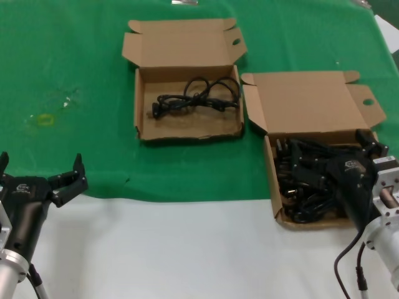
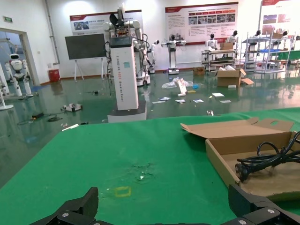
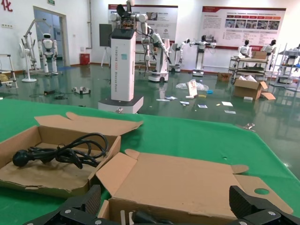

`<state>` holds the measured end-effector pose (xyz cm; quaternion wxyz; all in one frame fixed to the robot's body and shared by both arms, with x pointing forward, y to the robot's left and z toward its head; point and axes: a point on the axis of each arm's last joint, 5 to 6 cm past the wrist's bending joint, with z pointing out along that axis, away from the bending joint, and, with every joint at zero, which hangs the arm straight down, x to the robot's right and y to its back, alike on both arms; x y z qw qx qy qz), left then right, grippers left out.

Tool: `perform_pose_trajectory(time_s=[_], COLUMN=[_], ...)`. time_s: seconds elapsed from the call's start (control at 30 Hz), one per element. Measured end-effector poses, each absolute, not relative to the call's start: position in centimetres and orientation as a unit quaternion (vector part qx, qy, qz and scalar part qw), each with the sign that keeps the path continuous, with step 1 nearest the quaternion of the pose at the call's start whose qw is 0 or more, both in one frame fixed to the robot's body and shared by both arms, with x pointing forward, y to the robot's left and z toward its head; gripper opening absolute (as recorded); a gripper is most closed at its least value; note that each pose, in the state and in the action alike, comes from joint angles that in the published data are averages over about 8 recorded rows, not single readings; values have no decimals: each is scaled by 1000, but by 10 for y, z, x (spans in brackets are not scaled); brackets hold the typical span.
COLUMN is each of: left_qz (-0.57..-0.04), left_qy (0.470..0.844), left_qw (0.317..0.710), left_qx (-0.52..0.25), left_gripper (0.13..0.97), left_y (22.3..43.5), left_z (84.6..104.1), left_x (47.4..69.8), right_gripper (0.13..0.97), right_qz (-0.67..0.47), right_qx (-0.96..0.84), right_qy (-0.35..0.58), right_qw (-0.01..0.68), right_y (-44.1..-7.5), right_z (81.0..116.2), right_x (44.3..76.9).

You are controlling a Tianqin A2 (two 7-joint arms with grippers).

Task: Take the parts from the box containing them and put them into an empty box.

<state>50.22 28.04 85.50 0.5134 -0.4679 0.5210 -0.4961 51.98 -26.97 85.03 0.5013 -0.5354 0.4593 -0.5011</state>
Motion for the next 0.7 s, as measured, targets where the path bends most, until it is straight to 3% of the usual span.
perform_pose_trajectory(time_s=[0.7], left_qz=[-496], left_qy=[521], left_qw=[513], left_qx=[-468], left_gripper=[966], left_y=[280], left_z=[855], left_x=[502], right_gripper=[966], right_qz=[-501], right_qx=[-535], right_qy=[459], right_qw=[501], right_y=[-270], right_z=[850], right_x=[520])
